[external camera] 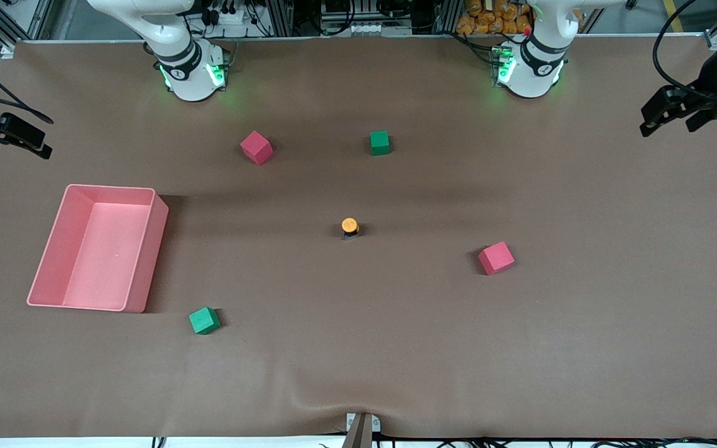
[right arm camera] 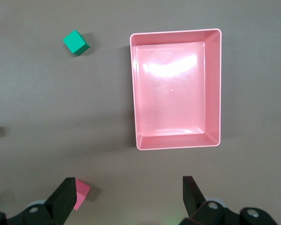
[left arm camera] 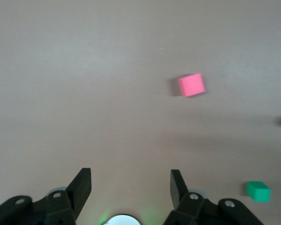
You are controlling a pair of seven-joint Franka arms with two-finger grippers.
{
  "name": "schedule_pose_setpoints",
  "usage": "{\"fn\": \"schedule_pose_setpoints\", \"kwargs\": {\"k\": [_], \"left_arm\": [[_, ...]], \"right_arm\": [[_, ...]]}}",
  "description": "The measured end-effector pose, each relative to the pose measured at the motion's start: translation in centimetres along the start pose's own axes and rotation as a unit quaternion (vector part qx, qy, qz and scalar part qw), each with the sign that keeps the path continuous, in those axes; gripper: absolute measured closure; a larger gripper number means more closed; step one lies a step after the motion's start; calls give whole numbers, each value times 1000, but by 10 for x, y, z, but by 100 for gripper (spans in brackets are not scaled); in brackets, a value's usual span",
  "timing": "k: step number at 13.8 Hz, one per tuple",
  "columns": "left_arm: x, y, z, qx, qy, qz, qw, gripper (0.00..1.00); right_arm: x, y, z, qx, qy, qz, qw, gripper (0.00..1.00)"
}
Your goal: Place and upright button with both arms
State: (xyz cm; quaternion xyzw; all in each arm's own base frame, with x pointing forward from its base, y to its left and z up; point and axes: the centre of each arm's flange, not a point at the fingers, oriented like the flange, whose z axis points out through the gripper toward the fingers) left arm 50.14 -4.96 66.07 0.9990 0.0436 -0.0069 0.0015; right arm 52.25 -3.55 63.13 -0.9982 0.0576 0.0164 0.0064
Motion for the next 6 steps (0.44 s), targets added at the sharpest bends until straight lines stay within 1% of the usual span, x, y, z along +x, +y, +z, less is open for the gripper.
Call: {"fn": "schedule_pose_setpoints", "kwargs": {"k": [6], "left_arm": [[0, 0, 2, -5, -4, 17, 1000, 23]], "right_arm": [[0, 0, 0, 0, 0, 0, 1000, 0]]}}
